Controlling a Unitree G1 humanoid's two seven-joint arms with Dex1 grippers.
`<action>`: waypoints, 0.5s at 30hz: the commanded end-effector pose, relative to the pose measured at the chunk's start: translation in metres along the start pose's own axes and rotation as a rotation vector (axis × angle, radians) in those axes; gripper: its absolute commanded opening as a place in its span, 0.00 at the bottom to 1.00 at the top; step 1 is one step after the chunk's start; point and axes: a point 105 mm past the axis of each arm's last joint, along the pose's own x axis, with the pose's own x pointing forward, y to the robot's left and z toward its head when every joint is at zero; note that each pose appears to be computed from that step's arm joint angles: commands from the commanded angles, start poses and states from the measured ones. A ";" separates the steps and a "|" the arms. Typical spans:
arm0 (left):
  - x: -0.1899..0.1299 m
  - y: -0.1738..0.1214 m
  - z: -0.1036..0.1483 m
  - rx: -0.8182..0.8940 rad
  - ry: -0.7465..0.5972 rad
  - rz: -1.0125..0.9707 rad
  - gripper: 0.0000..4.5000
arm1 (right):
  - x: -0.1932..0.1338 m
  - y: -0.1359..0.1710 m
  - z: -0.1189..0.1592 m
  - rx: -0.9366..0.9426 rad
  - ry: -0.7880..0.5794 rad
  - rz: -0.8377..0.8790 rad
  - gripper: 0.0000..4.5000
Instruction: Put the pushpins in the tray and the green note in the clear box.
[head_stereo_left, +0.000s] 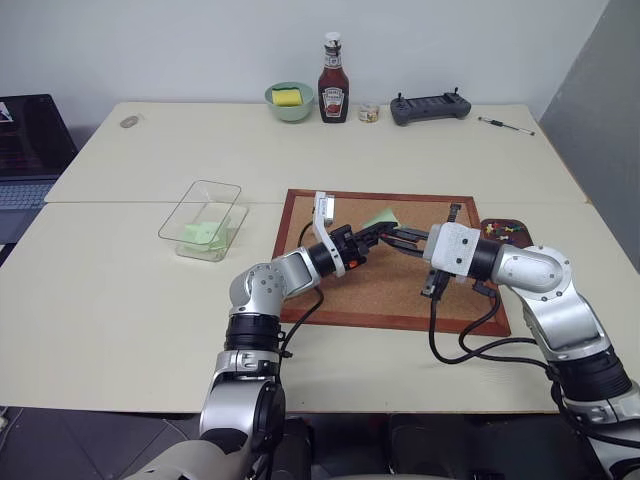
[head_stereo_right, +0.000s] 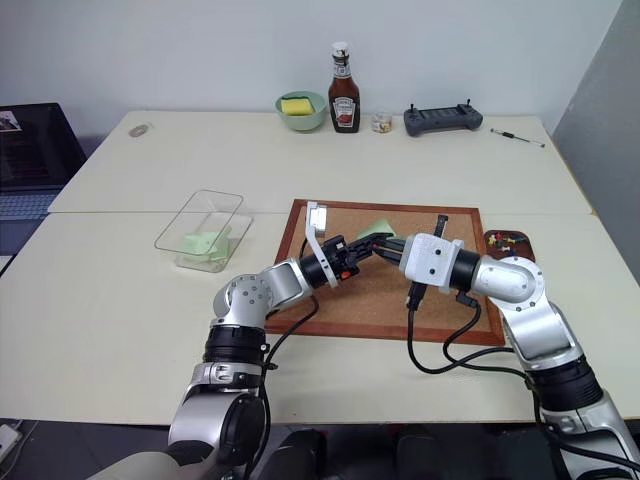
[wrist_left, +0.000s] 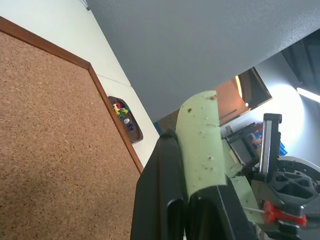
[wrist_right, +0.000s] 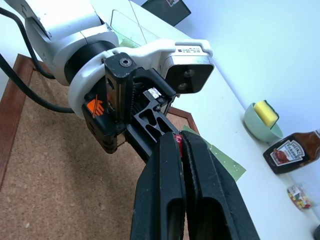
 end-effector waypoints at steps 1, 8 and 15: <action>0.002 -0.006 0.008 0.011 -0.029 -0.027 0.01 | -0.004 -0.009 0.014 -0.026 -0.042 -0.043 0.00; 0.001 -0.003 0.012 0.025 -0.051 -0.011 0.01 | -0.006 -0.016 0.016 -0.020 -0.046 -0.073 0.00; -0.012 0.007 0.015 0.123 -0.035 0.066 0.01 | -0.023 -0.025 0.001 0.061 0.030 -0.149 0.00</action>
